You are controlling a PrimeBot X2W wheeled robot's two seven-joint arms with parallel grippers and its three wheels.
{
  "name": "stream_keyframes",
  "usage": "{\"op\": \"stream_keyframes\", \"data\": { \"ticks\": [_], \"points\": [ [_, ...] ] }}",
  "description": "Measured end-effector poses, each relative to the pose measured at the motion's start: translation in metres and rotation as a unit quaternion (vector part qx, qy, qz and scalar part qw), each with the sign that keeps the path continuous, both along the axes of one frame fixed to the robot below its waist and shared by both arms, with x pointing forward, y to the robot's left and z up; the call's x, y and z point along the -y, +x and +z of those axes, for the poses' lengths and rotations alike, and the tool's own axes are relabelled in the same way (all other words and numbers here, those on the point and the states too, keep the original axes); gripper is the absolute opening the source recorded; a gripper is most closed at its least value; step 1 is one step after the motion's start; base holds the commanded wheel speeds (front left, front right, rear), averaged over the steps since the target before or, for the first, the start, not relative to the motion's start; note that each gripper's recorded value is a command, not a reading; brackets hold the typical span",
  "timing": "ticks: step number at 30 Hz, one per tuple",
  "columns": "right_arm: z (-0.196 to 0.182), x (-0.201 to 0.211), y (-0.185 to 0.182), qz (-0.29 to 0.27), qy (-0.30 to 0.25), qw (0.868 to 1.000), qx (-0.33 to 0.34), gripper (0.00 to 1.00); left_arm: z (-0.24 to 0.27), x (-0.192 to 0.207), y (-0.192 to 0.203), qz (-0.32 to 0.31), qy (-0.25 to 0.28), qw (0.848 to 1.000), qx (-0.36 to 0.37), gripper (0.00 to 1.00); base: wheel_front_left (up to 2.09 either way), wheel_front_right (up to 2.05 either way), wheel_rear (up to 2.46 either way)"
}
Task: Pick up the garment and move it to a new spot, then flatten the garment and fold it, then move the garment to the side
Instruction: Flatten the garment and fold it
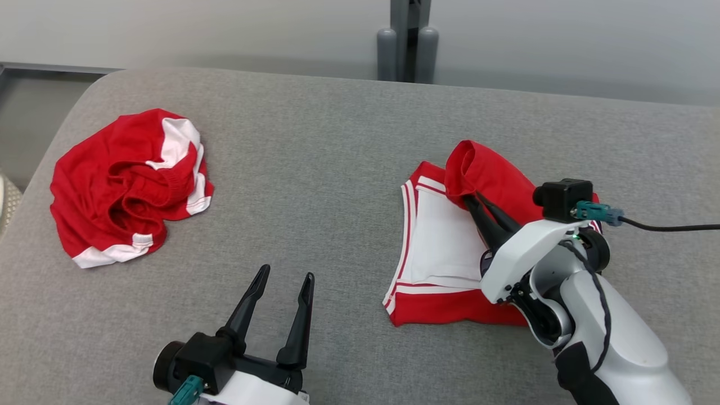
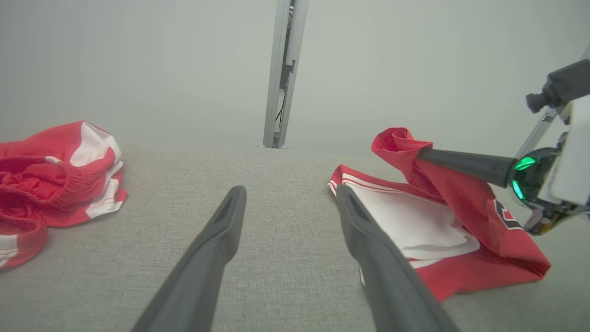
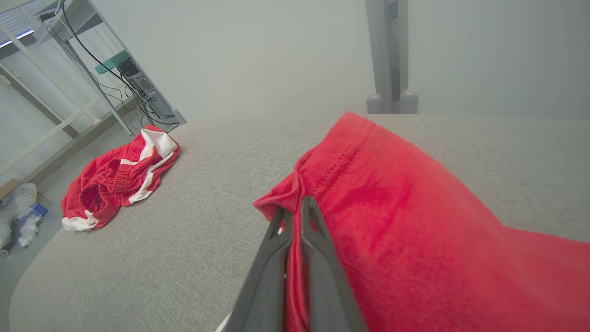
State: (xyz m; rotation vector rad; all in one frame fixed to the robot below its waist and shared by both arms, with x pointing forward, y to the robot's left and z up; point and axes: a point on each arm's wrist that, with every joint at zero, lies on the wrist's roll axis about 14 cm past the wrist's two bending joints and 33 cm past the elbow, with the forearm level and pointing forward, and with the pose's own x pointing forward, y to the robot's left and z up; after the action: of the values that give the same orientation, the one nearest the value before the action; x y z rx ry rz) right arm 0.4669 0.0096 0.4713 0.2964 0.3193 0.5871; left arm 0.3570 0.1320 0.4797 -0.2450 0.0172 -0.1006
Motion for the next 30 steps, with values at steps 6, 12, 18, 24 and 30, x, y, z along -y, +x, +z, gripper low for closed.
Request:
{"op": "stream_keyframes", "data": {
  "ticks": [6, 12, 18, 24, 30],
  "points": [
    [-0.015, -0.026, -0.011, 0.038, -0.014, 0.999, -0.025, 0.00, -0.001, -0.009, -0.003, 0.019, -0.005, 1.000, -0.004, 1.00, 0.00, 0.00, 0.00],
    [-0.030, -0.036, -0.016, 0.057, -0.031, 0.997, -0.042, 0.00, 0.000, -0.012, -0.002, 0.027, -0.007, 1.000, -0.004, 1.00, 0.00, 0.00, 0.00],
    [-0.046, -0.041, -0.022, 0.072, -0.052, 0.994, -0.062, 0.27, 0.000, -0.015, -0.003, 0.033, -0.009, 0.999, -0.006, 1.00, 0.00, 0.00, 0.00],
    [-0.036, -0.040, -0.019, 0.055, -0.015, 0.997, -0.058, 1.00, 0.001, -0.017, -0.003, 0.038, -0.008, 0.999, -0.004, 1.00, 0.00, 0.00, 0.00],
    [0.013, -0.007, 0.006, -0.011, 0.030, 0.999, 0.031, 1.00, 0.006, -0.010, 0.003, 0.029, -0.011, 1.000, 0.006, 1.00, 0.00, 0.00, 0.00]
  ]
}}
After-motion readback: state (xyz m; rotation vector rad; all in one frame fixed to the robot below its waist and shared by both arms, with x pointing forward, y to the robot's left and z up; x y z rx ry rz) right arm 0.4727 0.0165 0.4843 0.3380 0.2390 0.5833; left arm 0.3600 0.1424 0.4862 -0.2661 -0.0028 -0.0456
